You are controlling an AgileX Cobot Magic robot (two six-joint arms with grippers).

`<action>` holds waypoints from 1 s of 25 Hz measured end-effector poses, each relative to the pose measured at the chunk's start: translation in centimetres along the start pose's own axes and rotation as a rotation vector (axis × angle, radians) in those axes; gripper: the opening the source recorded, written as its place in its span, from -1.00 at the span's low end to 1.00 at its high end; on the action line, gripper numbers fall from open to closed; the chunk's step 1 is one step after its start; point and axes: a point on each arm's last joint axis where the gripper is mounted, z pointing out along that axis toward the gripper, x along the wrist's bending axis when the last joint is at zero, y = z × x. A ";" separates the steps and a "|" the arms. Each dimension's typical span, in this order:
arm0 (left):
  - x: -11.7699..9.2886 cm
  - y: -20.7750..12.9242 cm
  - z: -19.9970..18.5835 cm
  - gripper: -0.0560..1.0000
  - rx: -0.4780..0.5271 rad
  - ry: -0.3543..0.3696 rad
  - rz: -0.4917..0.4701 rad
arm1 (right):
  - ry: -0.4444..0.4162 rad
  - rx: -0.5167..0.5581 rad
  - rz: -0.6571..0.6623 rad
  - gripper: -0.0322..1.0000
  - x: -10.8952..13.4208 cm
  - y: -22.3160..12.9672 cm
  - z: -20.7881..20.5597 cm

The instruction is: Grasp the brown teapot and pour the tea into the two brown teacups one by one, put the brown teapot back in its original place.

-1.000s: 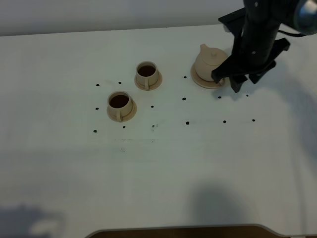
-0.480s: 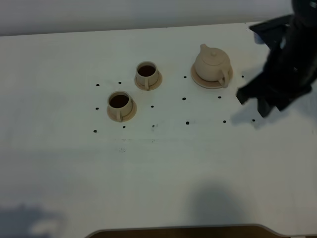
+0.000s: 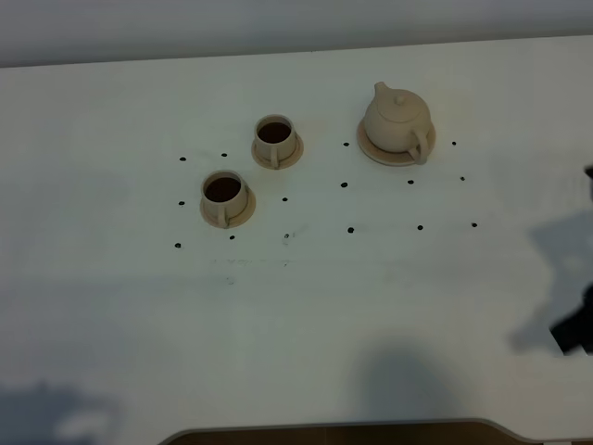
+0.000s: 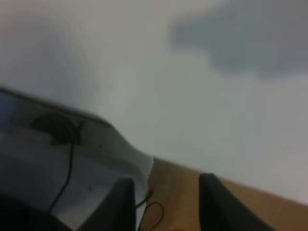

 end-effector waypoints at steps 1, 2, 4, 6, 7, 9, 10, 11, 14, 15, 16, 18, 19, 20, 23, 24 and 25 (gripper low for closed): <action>0.0 0.0 0.0 -0.02 0.000 0.000 0.000 | 0.000 -0.012 0.000 -0.29 0.0 -1.3 0.1; 0.0 0.0 0.0 -0.02 0.000 0.000 0.000 | 0.000 -0.023 -0.001 -0.29 0.0 -2.1 0.2; 0.0 0.0 0.0 -0.02 0.000 0.000 0.000 | -0.001 -0.063 -0.003 -0.29 -0.1 -3.9 0.3; 0.0 0.0 0.0 -0.02 0.000 0.000 0.000 | -0.001 -0.109 -0.005 -0.29 -0.1 -5.4 0.5; 0.0 0.0 0.0 -0.02 0.000 0.000 0.000 | -0.001 -0.129 -0.005 -0.29 -0.1 -6.0 0.7; 0.0 0.0 0.0 -0.02 0.000 0.000 0.000 | 0.006 -0.178 -0.005 -0.29 -0.1 -7.3 0.8; 0.0 0.0 0.0 -0.02 0.000 0.000 0.000 | 0.011 -0.196 -0.004 -0.29 0.0 -7.8 0.9; 0.0 0.0 0.0 -0.02 0.000 0.000 0.000 | 0.016 -0.215 -0.004 -0.29 0.0 -8.2 0.8; 0.0 0.0 0.0 -0.02 0.000 0.000 0.000 | 0.022 -0.285 -0.008 -0.29 0.1 -9.0 0.2; 0.0 0.0 0.0 -0.02 0.000 0.000 0.000 | 0.023 -0.304 -0.009 -0.29 0.1 -9.2 0.0; 0.0 0.0 0.0 -0.02 0.000 0.000 0.000 | 0.024 -0.322 -0.011 -0.30 0.1 -9.3 -0.2; 0.0 0.0 0.0 -0.02 0.000 0.000 0.000 | 0.024 -0.350 -0.013 -0.30 0.2 -9.6 -0.5; 0.0 0.0 0.0 -0.02 0.000 0.000 0.000 | 0.024 -0.363 -0.014 -0.30 0.2 -9.8 -0.6; 0.0 0.0 0.0 -0.02 0.000 0.000 0.000 | 0.025 -0.376 -0.015 -0.30 0.2 -9.9 -0.7; 0.0 0.0 0.0 -0.02 0.000 0.000 0.000 | 0.024 -0.427 -0.011 -0.30 0.2 -10.5 -1.2; 0.0 0.0 0.0 -0.02 0.000 0.000 0.000 | 0.021 -0.449 -0.006 -0.30 0.1 -10.8 -1.4; 0.0 0.0 0.0 -0.02 0.000 0.000 0.000 | 0.016 -0.466 0.003 -0.30 0.1 -11.0 -1.5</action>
